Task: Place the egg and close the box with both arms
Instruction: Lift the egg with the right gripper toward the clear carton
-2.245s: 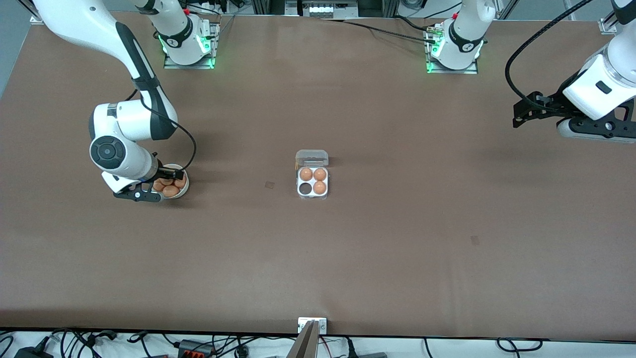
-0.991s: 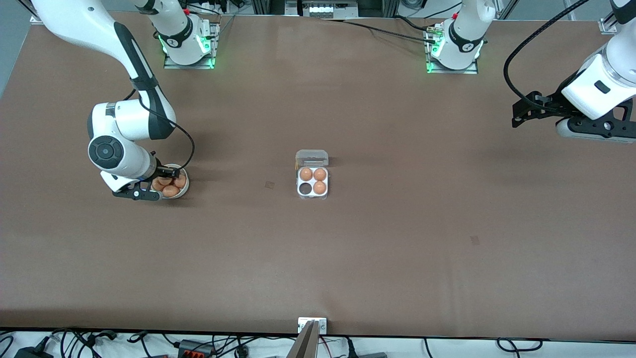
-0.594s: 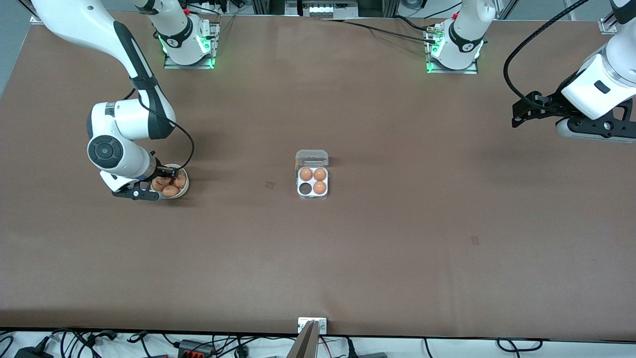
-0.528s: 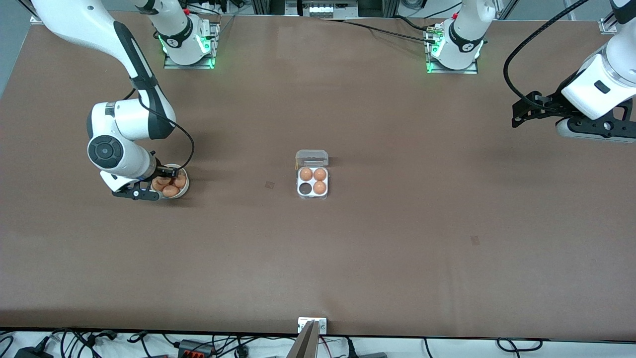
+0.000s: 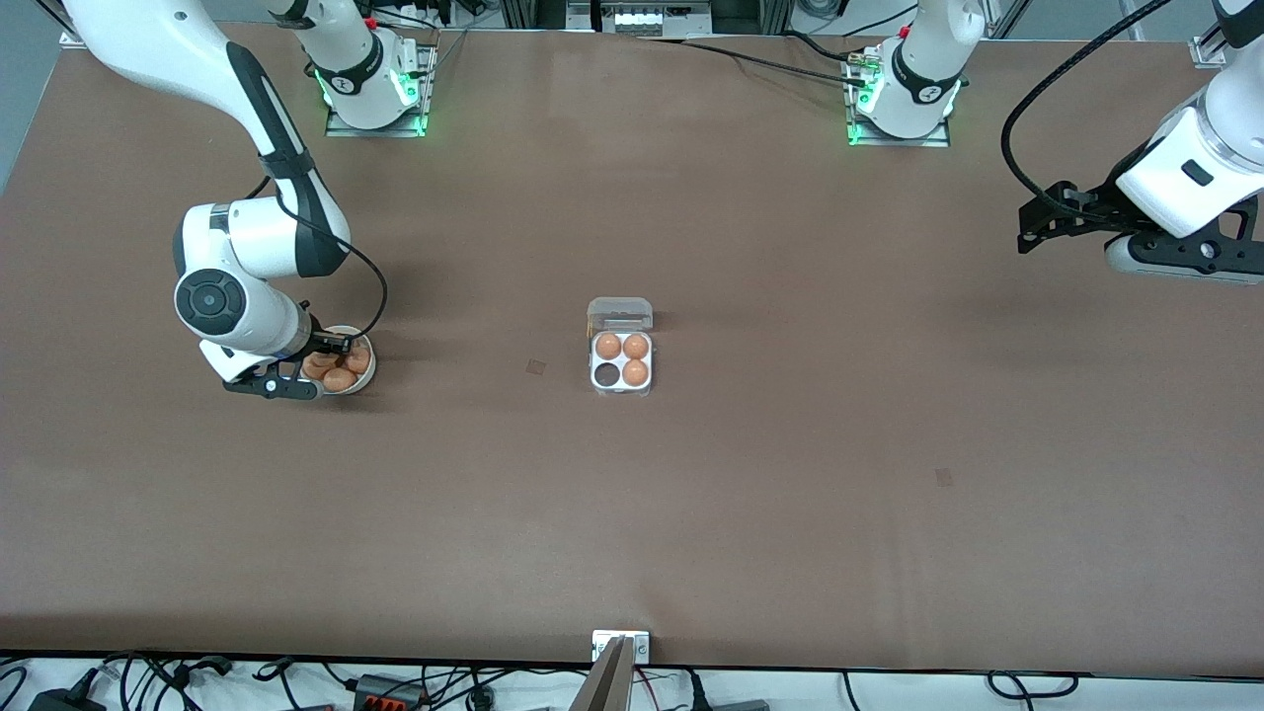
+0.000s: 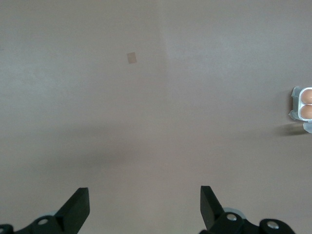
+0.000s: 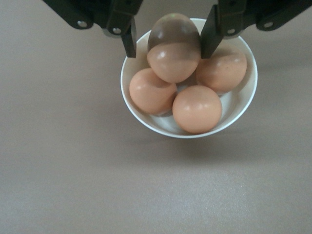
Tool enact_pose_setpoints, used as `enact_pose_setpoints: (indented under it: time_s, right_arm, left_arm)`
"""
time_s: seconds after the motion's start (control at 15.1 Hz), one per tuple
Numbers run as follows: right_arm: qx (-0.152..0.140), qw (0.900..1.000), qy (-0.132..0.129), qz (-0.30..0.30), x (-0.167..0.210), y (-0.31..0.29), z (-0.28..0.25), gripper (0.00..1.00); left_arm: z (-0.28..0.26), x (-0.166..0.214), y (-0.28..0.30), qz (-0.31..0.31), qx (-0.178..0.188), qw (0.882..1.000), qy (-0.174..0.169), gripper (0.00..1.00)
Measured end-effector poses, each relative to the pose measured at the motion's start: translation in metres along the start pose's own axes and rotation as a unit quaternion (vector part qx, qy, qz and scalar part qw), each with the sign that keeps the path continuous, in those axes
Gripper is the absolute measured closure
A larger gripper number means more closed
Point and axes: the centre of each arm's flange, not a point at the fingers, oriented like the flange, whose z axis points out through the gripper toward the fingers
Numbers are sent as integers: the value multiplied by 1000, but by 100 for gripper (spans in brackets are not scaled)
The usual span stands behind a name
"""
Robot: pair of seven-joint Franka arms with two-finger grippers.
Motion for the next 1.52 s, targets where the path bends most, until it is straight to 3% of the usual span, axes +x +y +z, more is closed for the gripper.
enact_pose_setpoints:
  time_s: [0.66,0.99,1.52]
  right_arm:
    - [0,1000,0,1,2,-1,1,38]
    - [0,1000,-1,1,3,-1,2,52]
    - [4,1000,20,16,14,-3,-17,52]
  left_arm:
    - [0,0,-1,-1,0,1000,0,0]
    - [0,0,-1,-1,0,1000,0,0]
    - [0,0,0,0,0,1000,0,0]
